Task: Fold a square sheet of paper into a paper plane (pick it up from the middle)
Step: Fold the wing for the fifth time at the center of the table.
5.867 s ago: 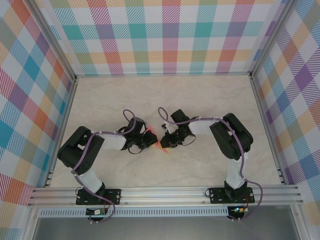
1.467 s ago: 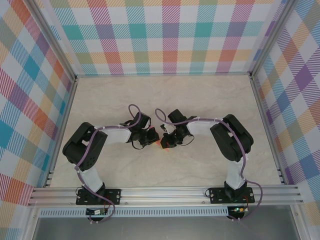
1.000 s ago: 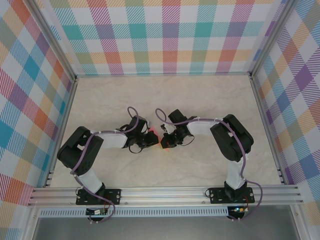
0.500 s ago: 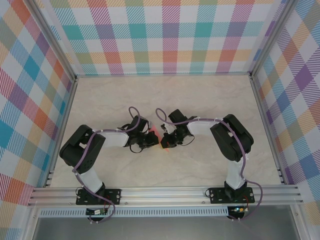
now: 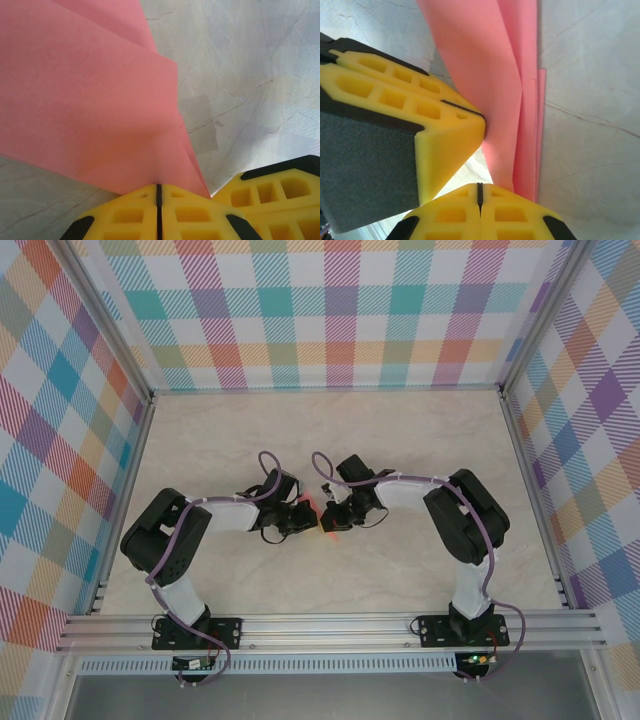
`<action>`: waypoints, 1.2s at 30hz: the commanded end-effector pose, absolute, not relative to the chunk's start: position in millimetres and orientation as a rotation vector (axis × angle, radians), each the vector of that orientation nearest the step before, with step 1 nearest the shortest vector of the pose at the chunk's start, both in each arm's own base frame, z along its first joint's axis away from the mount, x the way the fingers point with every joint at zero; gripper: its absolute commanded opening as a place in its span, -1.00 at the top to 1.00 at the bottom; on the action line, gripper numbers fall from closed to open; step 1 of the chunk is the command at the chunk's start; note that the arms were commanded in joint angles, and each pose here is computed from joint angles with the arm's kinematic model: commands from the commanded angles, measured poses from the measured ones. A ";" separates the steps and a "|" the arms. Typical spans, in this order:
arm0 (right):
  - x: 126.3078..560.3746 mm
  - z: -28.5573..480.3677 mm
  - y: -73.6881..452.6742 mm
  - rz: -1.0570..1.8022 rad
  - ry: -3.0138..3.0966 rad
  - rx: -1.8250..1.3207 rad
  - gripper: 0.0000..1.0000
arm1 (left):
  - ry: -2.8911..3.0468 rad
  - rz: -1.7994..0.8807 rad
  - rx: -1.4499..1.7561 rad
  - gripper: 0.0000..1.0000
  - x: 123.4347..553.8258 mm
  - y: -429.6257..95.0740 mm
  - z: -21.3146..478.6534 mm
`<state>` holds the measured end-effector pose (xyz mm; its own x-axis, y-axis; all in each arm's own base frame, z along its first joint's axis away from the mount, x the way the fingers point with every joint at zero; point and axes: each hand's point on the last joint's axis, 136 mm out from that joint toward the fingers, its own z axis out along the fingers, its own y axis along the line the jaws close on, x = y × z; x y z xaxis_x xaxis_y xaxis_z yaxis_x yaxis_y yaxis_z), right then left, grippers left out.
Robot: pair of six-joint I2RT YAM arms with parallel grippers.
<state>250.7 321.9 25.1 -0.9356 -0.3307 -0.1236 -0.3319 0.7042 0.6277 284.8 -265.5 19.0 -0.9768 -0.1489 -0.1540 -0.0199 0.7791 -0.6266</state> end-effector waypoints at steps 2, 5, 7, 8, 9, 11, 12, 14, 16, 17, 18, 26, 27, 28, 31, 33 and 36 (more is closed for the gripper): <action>253.5 13.6 315.5 1.015 2.945 -0.519 1.00 | 2.846 -0.841 -0.141 0.84 278.9 -252.7 1.2; 251.0 6.3 311.0 0.999 2.972 -0.496 1.00 | 2.809 -0.887 -0.120 0.83 282.6 -258.1 10.2; 248.0 0.8 307.8 0.991 2.994 -0.483 1.00 | 2.753 -0.952 -0.100 0.83 286.9 -264.8 22.4; 246.1 -1.7 306.5 0.985 3.004 -0.479 1.00 | 2.726 -0.981 -0.092 0.83 288.6 -267.7 28.6; 245.2 -4.6 304.5 0.973 3.013 -0.475 1.00 | 2.697 -1.011 -0.081 0.83 290.7 -270.9 35.2; 243.2 -8.1 301.0 0.958 3.028 -0.466 1.00 | 2.650 -1.053 -0.065 0.83 295.1 -275.9 46.4; 241.9 -9.8 299.7 0.953 3.034 -0.462 1.00 | 2.633 -1.060 -0.062 0.83 297.2 -277.0 49.4; 240.6 -11.6 298.1 0.946 3.041 -0.458 1.00 | 2.622 -1.051 -0.062 0.84 300.0 -276.8 48.9; 240.5 -12.5 297.3 0.941 3.046 -0.452 1.00 | 2.636 -1.038 -0.067 0.84 300.1 -276.0 42.0; 240.3 -13.0 296.8 0.939 3.048 -0.450 1.00 | 2.647 -1.031 -0.068 0.84 299.9 -275.9 38.1; 240.2 -13.1 296.5 0.938 3.049 -0.450 1.00 | 2.662 -1.026 -0.073 0.84 298.5 -275.3 33.5; 238.5 -18.0 291.8 0.918 3.076 -0.427 1.00 | 2.746 -0.884 -0.076 0.86 294.3 -261.4 5.1; 237.7 -18.6 291.2 0.913 3.080 -0.427 1.00 | 2.757 -0.864 -0.074 0.86 293.9 -259.4 1.5; 236.5 -19.5 290.2 0.906 3.088 -0.427 1.00 | 2.766 -0.841 -0.071 0.86 293.9 -257.4 -1.5; 232.8 -23.0 283.3 0.871 3.115 -0.423 1.00 | 2.786 -0.773 -0.055 0.87 294.5 -250.8 -7.5; 229.2 -26.3 277.7 0.842 3.135 -0.425 1.00 | 2.792 -0.731 -0.037 0.87 295.7 -245.9 -8.1; 224.4 -31.8 267.4 0.792 3.167 -0.420 1.00 | 2.788 -0.683 -0.018 0.87 301.1 -237.9 -6.4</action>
<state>253.7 313.7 13.3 -0.9508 -0.2957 -0.0924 -0.2873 0.7300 0.6201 302.3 -268.0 20.5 -0.9607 -0.0985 -0.2597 0.0791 0.7993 -0.5957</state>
